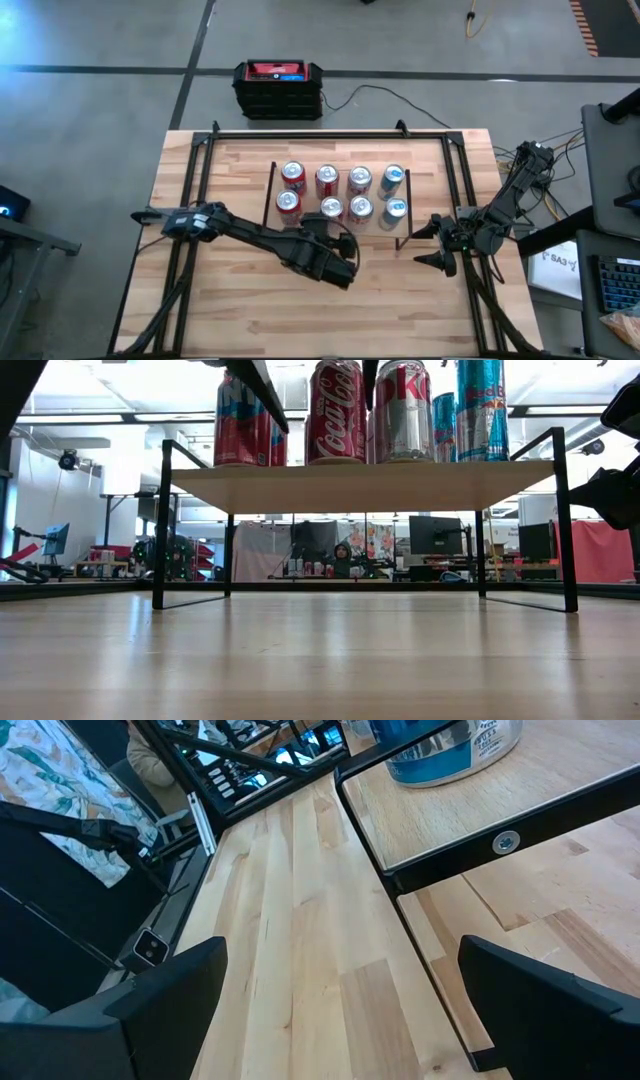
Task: Place canned beverage on shelf
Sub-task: Return to Home Position
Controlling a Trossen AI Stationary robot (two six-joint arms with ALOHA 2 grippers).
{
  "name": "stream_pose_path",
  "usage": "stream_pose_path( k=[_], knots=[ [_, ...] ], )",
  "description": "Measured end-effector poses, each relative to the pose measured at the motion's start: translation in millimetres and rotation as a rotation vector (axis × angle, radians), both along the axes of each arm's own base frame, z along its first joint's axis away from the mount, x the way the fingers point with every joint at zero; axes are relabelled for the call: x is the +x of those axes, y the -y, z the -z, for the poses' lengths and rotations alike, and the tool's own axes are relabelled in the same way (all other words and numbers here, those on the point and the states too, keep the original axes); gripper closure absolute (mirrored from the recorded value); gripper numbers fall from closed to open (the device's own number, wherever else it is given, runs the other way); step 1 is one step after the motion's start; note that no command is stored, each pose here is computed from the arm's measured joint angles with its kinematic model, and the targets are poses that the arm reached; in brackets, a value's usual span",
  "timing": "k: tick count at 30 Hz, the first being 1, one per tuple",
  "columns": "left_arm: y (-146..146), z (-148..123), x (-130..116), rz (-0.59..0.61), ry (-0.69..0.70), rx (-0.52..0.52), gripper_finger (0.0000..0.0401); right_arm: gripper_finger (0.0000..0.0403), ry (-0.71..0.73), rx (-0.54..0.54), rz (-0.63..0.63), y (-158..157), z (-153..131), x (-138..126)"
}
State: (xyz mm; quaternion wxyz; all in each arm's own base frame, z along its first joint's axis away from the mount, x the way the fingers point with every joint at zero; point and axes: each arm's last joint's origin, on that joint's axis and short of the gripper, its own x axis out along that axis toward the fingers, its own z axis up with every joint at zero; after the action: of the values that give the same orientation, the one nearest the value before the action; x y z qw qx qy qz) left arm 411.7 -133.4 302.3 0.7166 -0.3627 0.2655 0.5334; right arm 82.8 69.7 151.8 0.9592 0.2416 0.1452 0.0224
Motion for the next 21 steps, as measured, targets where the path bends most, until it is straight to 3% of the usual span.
stream_pose_path(
  k=[5,8,11,15,21],
  knots=[
    [15,-8,-11,-0.001,-0.012,-0.204,0.0005,0.0019,0.0,0.0,0.0,0,0,0],
    [33,-13,-21,-0.008,0.009,-0.272,0.001,0.0019,0.0,0.0,0.0,0,0,0],
    [61,-14,-35,0.005,0.053,-0.26,0.0017,0.0019,0.0,0.0,0.0,0,0,0],
    [95,-16,-55,0.073,0.127,-0.161,0.0023,0.0019,0.0,0.0,0.0,0,0,0],
    [129,-17,-78,0.169,0.133,-0.159,0.0024,0.0019,0.0,0.0,0.0,0,0,0]
  ],
)
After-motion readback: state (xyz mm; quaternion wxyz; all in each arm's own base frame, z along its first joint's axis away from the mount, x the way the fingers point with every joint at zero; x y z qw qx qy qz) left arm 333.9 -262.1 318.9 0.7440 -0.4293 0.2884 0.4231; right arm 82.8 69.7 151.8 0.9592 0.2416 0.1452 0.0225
